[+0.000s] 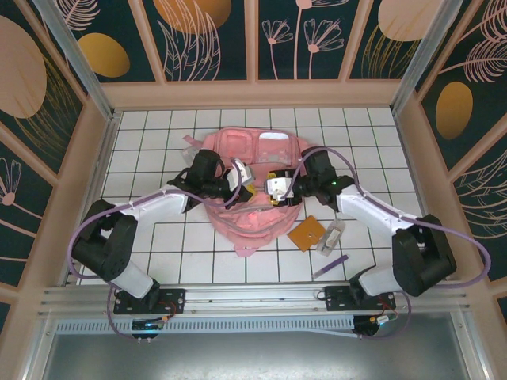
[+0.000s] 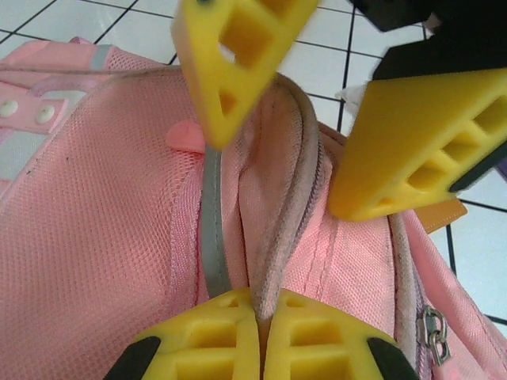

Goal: Pack books, pencil case, and school supplies into a backpack

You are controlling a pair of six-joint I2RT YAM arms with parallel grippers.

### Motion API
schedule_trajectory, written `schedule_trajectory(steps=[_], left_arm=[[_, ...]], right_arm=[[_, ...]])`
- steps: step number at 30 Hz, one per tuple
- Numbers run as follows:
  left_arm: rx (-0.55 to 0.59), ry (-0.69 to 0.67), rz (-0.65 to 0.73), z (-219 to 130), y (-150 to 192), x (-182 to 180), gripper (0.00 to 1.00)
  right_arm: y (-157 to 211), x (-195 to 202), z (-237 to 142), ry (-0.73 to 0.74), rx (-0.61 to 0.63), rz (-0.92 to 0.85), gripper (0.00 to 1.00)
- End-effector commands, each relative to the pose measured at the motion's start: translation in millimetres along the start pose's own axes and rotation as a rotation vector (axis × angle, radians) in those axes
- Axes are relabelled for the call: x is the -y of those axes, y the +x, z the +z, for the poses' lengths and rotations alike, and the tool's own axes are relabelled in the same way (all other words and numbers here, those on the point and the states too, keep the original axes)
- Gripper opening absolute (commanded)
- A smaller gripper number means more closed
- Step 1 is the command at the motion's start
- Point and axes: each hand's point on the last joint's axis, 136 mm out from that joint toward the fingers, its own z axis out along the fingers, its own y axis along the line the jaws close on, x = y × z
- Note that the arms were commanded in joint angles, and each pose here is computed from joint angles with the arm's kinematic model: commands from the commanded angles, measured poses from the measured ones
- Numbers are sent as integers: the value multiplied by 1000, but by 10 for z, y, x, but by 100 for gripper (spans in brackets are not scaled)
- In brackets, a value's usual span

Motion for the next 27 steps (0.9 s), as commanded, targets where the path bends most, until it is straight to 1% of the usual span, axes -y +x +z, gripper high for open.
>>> schedule_trajectory(steps=[1,2,5,6,8,9,10,12,14,15,17,19,22,23,27], left_arm=[[125,66,169,-100,-444,79,0],[133,70,195,-128,-466,99,0],[155,57,244,-225,-524,130,0],[157,40,240,-267,-547,125,5],[150,4,180,-356,-591,120,16],[142,-5,151,-409,-602,146,23],[130,-19,91,-467,-581,169,33],[124,-63,-63,-569,-511,195,42],[125,-53,-246,-637,-396,306,45],[123,-29,-303,-658,-343,383,46],[119,-20,-470,-699,-239,471,52],[117,-39,-593,-715,-125,485,54],[102,-15,-699,-673,31,548,51],[90,-11,-727,-651,75,553,51],[39,-29,-749,-569,228,507,52]], right_arm=[[41,-20,84,-46,-17,17,46],[55,-33,103,-50,-16,33,41],[58,-30,133,-59,-4,77,19],[46,-27,143,-65,3,92,8],[-17,0,136,-68,33,127,0],[-67,15,128,-68,55,141,0],[-117,24,120,-71,81,165,0],[-205,20,104,-89,123,207,0],[-262,7,98,-99,153,248,0],[-278,4,92,-101,161,259,0],[-312,5,81,-99,182,288,0],[-349,10,71,-103,201,308,0],[-421,6,52,-124,235,324,0],[-432,4,53,-131,241,327,0],[-453,-9,68,-156,252,327,0]])
